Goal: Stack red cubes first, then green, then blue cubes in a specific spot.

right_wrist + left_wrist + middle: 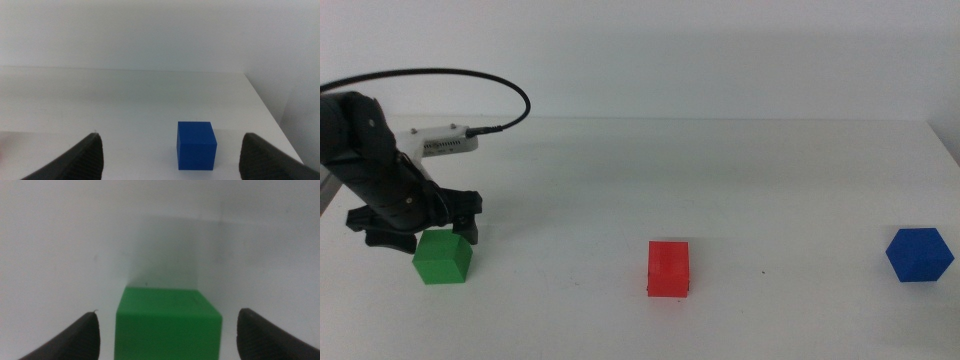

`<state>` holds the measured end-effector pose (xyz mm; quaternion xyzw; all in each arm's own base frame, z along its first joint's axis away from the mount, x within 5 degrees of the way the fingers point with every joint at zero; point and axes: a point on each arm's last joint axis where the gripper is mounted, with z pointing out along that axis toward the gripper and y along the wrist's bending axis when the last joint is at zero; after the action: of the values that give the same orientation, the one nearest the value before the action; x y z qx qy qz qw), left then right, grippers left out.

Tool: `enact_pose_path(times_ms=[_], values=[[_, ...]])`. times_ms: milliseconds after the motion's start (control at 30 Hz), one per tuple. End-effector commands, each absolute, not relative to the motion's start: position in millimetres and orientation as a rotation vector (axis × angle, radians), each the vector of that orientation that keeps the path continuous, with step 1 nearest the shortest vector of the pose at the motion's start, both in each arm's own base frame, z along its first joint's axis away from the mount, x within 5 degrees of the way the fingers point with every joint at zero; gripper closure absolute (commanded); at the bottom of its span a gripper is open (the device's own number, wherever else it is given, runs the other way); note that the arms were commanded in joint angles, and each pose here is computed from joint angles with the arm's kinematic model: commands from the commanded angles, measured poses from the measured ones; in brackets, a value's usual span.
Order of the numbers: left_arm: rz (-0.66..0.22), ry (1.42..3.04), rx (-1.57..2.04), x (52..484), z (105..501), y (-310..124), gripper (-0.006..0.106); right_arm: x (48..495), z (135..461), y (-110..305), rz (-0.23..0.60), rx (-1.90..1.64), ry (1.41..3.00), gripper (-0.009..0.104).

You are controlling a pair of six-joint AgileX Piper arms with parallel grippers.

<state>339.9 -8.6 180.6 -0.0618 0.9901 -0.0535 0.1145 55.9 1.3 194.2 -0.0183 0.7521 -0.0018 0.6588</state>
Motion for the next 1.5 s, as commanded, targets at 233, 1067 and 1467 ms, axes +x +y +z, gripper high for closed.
enact_pose_path(times_ms=[233, 1067, 1467], values=[[-0.16, 2.914, -0.192, 345.1, 165.9, -8.8, 0.051, 55.8, 194.1, 0.6, -0.023, -0.043, 1.693, 0.002], [-0.246, 2.782, 0.041, 304.8, 245.7, -270.4, 0.101, 55.8, 194.1, 0.6, -0.023, -0.043, 1.693, 0.002], [-0.274, 2.775, 0.035, 305.8, 240.7, -278.5, 0.098, 55.8, 194.1, 0.6, -0.023, -0.043, 1.693, 0.002]])
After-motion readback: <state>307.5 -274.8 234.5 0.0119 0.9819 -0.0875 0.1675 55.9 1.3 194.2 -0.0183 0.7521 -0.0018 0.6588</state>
